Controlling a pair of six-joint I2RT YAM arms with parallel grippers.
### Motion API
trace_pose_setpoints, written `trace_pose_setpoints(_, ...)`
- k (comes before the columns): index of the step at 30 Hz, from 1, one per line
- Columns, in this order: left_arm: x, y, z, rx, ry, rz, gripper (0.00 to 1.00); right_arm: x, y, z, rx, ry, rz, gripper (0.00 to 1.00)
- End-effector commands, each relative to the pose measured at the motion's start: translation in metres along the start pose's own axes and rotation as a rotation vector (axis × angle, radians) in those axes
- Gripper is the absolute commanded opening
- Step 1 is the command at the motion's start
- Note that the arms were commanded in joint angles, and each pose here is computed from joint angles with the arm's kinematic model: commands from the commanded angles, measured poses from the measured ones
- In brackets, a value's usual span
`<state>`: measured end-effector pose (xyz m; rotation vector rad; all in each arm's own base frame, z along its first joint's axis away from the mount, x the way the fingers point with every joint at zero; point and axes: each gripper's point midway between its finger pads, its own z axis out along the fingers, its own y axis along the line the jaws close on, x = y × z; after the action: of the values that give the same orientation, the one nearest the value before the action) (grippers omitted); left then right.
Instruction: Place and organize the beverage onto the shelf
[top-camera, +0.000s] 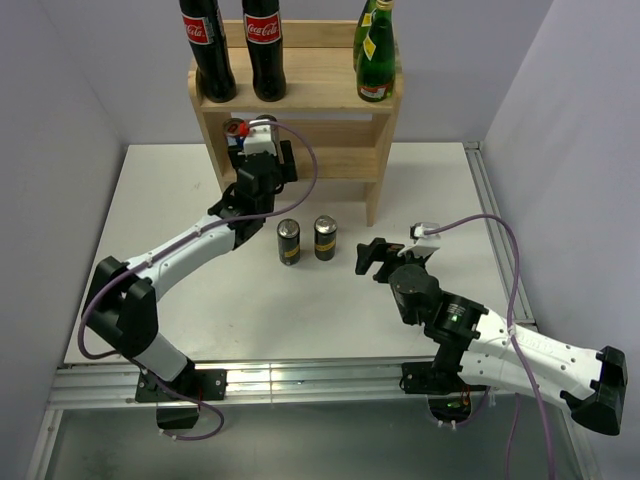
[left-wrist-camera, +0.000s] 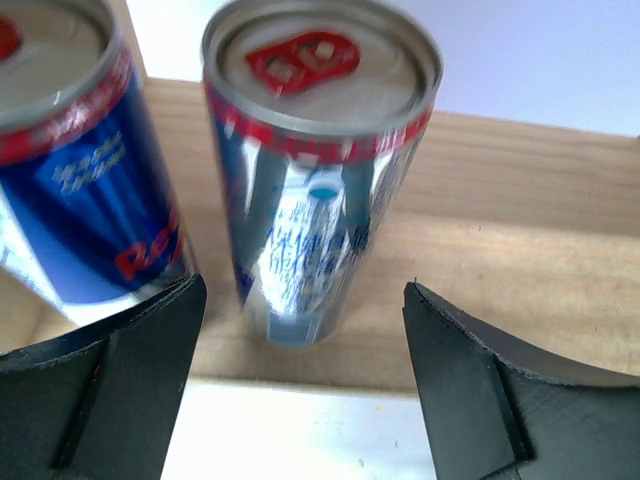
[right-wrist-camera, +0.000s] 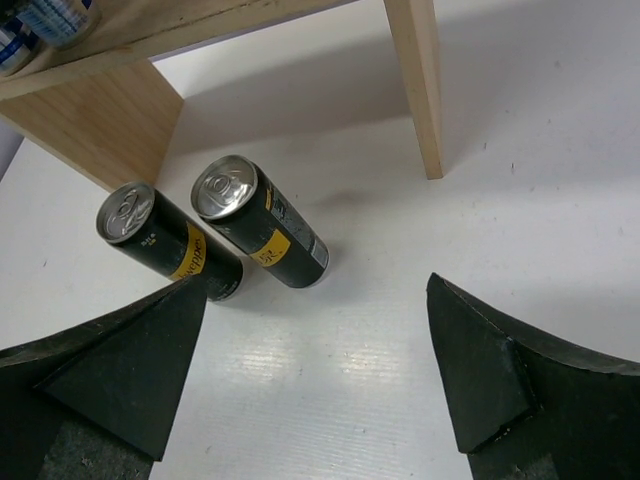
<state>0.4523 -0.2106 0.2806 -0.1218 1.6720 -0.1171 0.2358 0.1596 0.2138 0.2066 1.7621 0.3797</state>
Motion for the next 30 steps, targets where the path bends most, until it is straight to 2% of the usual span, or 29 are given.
trace_pose_setpoints(1,-0.023,0.000,-0.016,0.020,-0.050,-0.063,0.86,-0.008,0.004,0.000,0.001,-0.023,0.035,0.98)
trace_pose_setpoints(8,-0.004,-0.016,-0.058,0.073,-0.014,-0.049,0.89,-0.007,0.007,0.004,0.002,-0.021,0.028,0.98)
trace_pose_setpoints(11,0.017,-0.019,-0.083,0.103,0.025,-0.059,0.89,-0.005,0.009,0.004,-0.006,-0.016,0.028,0.98)
trace_pose_setpoints(12,0.037,-0.018,-0.092,0.118,0.060,-0.047,0.88,-0.003,0.011,0.004,-0.015,-0.012,0.025,0.98)
trace_pose_setpoints(13,0.036,-0.015,-0.100,0.125,0.057,-0.087,0.88,-0.001,0.013,0.006,-0.021,-0.006,0.019,0.98)
trace_pose_setpoints(18,0.081,-0.002,-0.131,0.173,0.120,-0.117,0.87,0.029,0.033,0.019,-0.141,0.102,0.010,1.00)
trace_pose_setpoints(22,0.115,0.005,-0.135,0.157,0.163,-0.091,0.86,0.060,0.022,0.046,-0.070,0.170,-0.028,1.00)
trace_pose_setpoints(24,0.128,0.007,-0.135,0.150,0.174,-0.081,0.86,0.066,0.029,0.051,-0.091,0.172,-0.015,1.00)
trace_pose_setpoints(30,0.144,0.004,-0.130,0.136,0.184,-0.113,0.85,0.092,0.040,0.076,-0.083,0.222,-0.040,1.00)
